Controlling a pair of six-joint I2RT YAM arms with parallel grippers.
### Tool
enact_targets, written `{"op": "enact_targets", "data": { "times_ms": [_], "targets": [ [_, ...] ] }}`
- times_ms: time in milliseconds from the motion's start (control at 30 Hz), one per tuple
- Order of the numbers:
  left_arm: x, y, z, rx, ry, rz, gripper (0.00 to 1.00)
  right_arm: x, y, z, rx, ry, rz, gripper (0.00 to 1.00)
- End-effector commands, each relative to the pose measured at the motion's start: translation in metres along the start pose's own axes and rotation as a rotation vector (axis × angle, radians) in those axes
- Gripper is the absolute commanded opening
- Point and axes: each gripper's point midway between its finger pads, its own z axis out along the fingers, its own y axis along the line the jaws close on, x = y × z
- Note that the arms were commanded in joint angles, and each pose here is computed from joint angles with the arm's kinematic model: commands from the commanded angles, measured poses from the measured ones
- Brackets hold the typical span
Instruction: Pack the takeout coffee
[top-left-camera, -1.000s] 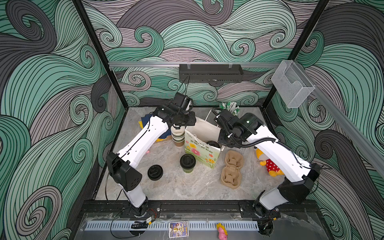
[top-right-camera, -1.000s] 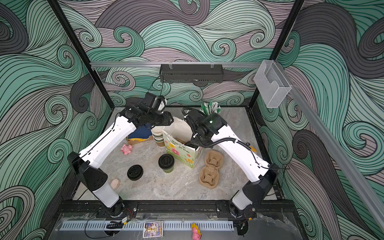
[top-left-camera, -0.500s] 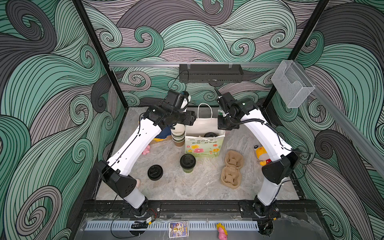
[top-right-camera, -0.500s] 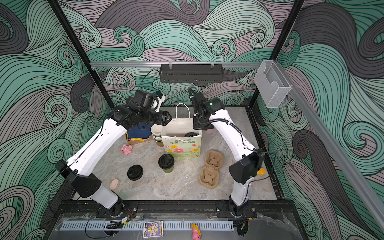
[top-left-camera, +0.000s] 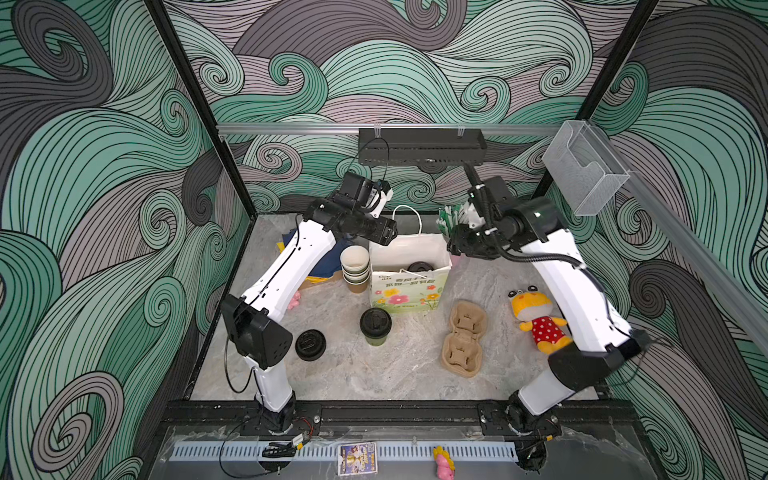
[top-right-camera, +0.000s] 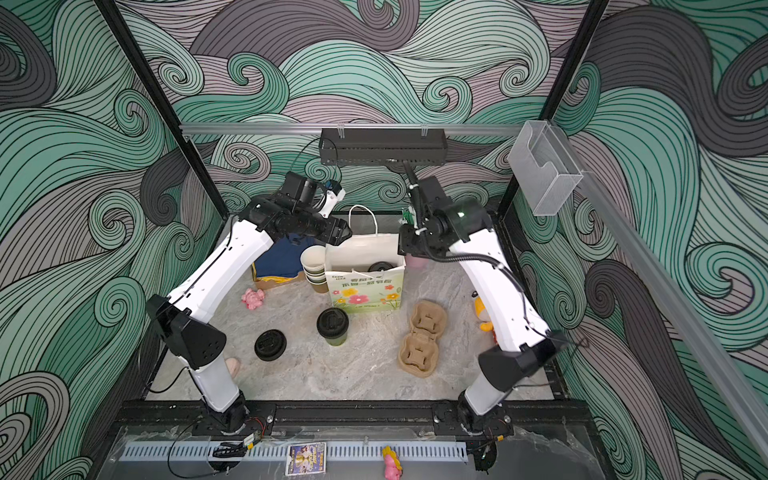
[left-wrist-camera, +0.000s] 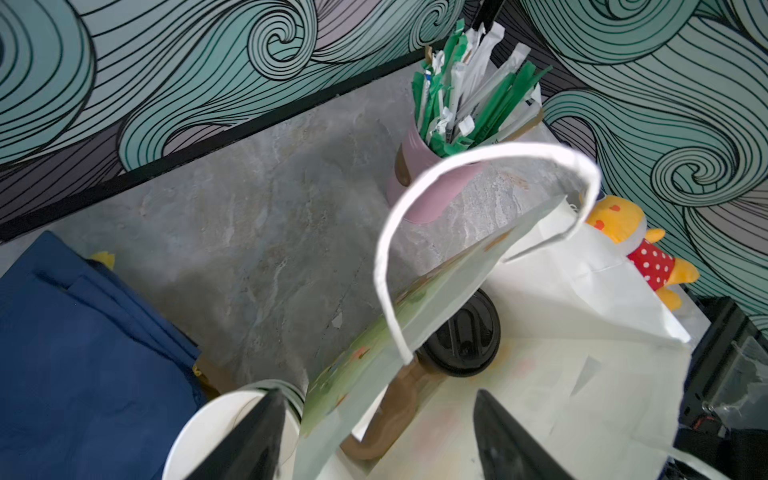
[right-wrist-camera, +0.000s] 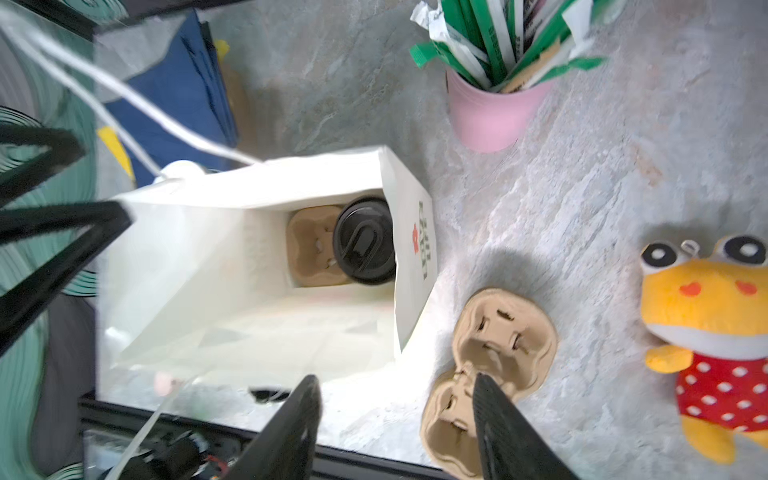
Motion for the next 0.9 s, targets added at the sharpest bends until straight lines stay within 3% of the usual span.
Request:
{"op": "enact_targets", "data": {
  "times_ms": [0,200,367,567,700,867],
  "targets": [
    [-0.011,-0.015,-0.002,0.111,-0.018,0.091,0.75,0.032,0.013,-0.008,-0.144,0.052,0.182,0.60],
    [0.000,-0.018,0.018,0.191,0.056,0.128,0.70,0.057,0.030,-0.001,-0.374,-0.016,0.459,0.59],
    [0.007,-0.016,0.022,0.194,0.093,0.129,0.59,0.050,0.039,0.013,-0.401,-0.039,0.622,0.57],
    [0.001,-0.021,0.019,0.213,0.066,0.100,0.52,0.045,0.019,0.028,-0.239,-0.070,0.822,0.55],
    [-0.004,-0.022,0.016,0.218,0.039,0.081,0.54,0.054,0.005,0.038,-0.073,-0.014,0.939,0.50],
    [-0.013,-0.022,0.009,0.201,-0.013,0.068,0.59,0.057,0.014,0.049,0.004,0.067,0.966,0.44]
  ]
}}
